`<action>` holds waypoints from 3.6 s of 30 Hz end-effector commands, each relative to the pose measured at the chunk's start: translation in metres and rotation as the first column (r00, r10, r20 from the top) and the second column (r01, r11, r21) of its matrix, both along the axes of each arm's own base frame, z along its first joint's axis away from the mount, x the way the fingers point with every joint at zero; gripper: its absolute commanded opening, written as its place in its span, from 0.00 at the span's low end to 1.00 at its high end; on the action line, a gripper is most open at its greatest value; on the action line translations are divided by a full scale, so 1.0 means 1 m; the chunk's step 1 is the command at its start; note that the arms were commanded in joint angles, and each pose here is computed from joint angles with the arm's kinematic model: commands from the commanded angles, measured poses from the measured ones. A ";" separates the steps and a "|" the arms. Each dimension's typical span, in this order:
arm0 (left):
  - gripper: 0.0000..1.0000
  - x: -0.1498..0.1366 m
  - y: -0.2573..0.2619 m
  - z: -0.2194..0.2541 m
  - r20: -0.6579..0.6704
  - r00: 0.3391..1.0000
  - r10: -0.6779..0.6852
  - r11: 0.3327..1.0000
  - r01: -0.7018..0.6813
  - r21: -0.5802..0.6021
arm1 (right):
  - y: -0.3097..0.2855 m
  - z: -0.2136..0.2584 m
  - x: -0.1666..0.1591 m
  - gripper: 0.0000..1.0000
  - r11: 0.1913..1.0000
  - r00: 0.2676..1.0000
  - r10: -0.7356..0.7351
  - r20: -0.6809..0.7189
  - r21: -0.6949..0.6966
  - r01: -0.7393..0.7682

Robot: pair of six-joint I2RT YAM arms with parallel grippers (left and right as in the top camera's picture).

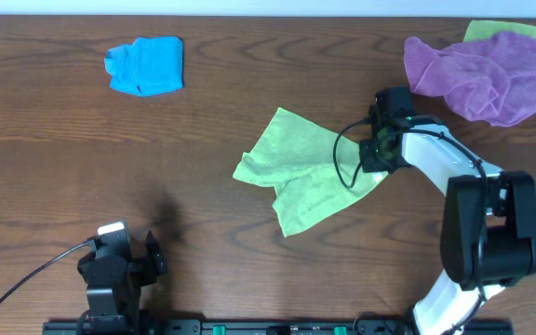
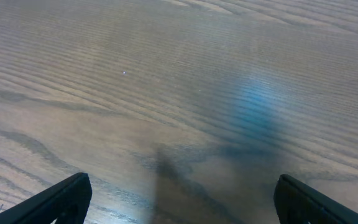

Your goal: Fold the cloth

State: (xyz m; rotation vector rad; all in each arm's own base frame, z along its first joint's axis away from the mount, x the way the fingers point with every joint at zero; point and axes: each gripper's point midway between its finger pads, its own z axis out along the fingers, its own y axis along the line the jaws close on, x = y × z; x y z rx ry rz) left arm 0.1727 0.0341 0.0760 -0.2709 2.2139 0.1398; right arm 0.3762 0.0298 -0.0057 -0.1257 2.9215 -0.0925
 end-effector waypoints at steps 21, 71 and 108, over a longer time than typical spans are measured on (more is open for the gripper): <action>0.95 -0.008 0.000 -0.021 -0.070 0.998 -0.005 1.000 0.005 0.002 | -0.017 -0.046 0.073 0.01 0.998 0.995 -0.014 -0.098 -0.061 0.008; 0.95 -0.008 0.000 -0.021 -0.070 0.998 -0.005 1.000 0.005 0.002 | 0.115 0.120 0.130 0.01 0.948 0.969 0.223 0.107 0.208 -0.241; 0.95 -0.008 0.000 -0.021 -0.070 0.998 -0.005 1.000 0.005 0.002 | 0.195 0.005 0.099 0.01 0.892 0.918 0.393 -0.045 0.262 -0.369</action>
